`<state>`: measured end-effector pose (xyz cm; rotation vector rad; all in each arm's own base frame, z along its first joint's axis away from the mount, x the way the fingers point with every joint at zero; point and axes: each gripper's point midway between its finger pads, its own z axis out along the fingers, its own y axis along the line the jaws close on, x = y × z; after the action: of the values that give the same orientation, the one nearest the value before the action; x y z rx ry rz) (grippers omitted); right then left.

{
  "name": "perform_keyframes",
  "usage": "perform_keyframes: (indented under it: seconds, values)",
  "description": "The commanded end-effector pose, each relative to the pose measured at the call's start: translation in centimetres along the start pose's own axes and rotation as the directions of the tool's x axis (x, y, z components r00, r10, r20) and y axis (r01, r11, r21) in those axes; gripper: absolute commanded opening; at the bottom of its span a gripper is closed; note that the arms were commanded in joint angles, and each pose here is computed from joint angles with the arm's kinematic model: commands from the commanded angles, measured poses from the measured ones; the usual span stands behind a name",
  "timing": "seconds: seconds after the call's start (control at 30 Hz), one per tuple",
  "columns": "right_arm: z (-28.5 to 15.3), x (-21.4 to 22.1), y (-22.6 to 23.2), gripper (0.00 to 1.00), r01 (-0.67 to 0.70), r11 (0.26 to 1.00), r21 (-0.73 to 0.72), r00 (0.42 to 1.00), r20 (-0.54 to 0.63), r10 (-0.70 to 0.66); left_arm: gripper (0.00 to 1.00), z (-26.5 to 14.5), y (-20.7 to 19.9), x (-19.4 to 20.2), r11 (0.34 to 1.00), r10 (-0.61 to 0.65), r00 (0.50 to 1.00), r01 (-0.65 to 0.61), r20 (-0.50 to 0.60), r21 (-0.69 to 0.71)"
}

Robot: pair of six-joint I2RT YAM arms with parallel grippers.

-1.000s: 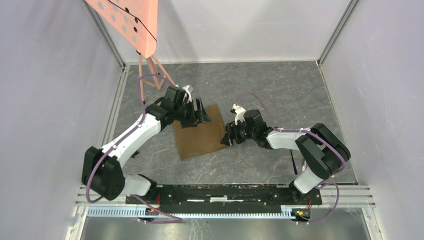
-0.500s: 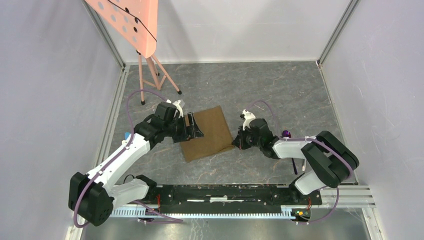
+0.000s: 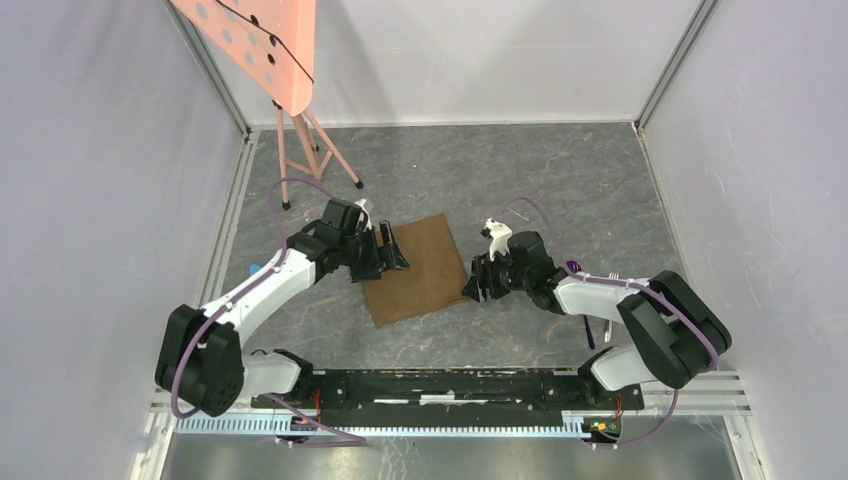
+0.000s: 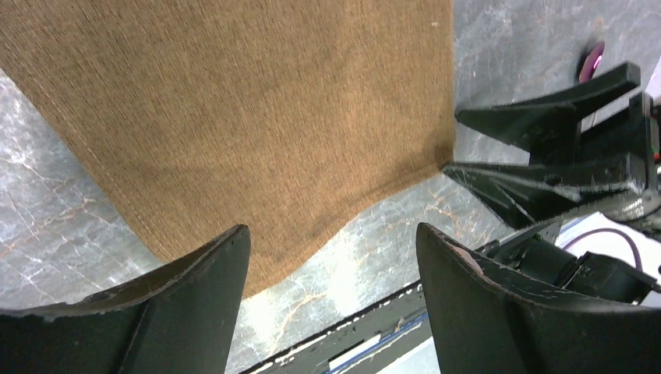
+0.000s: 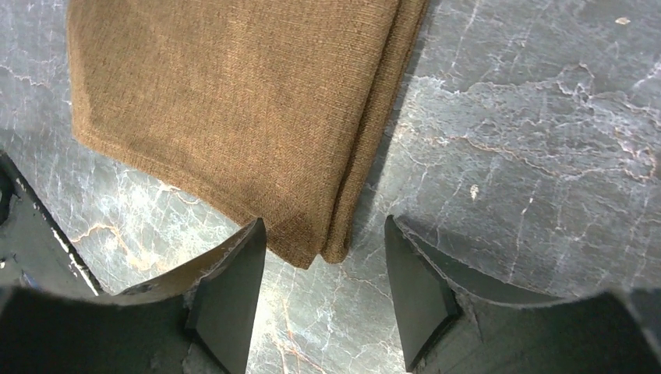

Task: Fold the napkin into a case and place the utensils inside
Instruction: Pick up the lower triangle-folded napkin from the center of the board.

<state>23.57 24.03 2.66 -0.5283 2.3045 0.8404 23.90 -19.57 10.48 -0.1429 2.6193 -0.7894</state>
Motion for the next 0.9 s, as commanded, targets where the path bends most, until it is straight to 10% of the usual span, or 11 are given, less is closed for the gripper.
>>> perform_keyframes:
  seconds: [0.0,0.23,0.47,0.87]
  values:
    - [-0.2,2.4,0.4,0.64,0.009,1.000,-0.030,0.997,-0.082,-0.011,0.84,0.5,-1.9,-3.8,0.998,-0.039,0.995,0.034,0.091,0.059]
    - [-0.3,4.4,-3.4,0.54,0.073,0.987,0.145,0.993,-0.107,-0.058,0.84,2.2,1.5,-7.4,0.989,-0.141,0.978,0.147,0.157,-0.028]
    - [-0.4,5.6,-5.8,0.22,0.123,0.962,0.243,0.985,-0.145,-0.090,0.84,3.8,4.1,-10.5,0.970,-0.203,0.950,0.228,0.237,-0.085]
    - [-0.7,5.1,-5.2,0.12,0.111,0.968,0.226,0.989,-0.122,-0.085,0.85,6.7,8.5,-12.2,0.938,-0.148,0.966,0.205,0.212,-0.279]
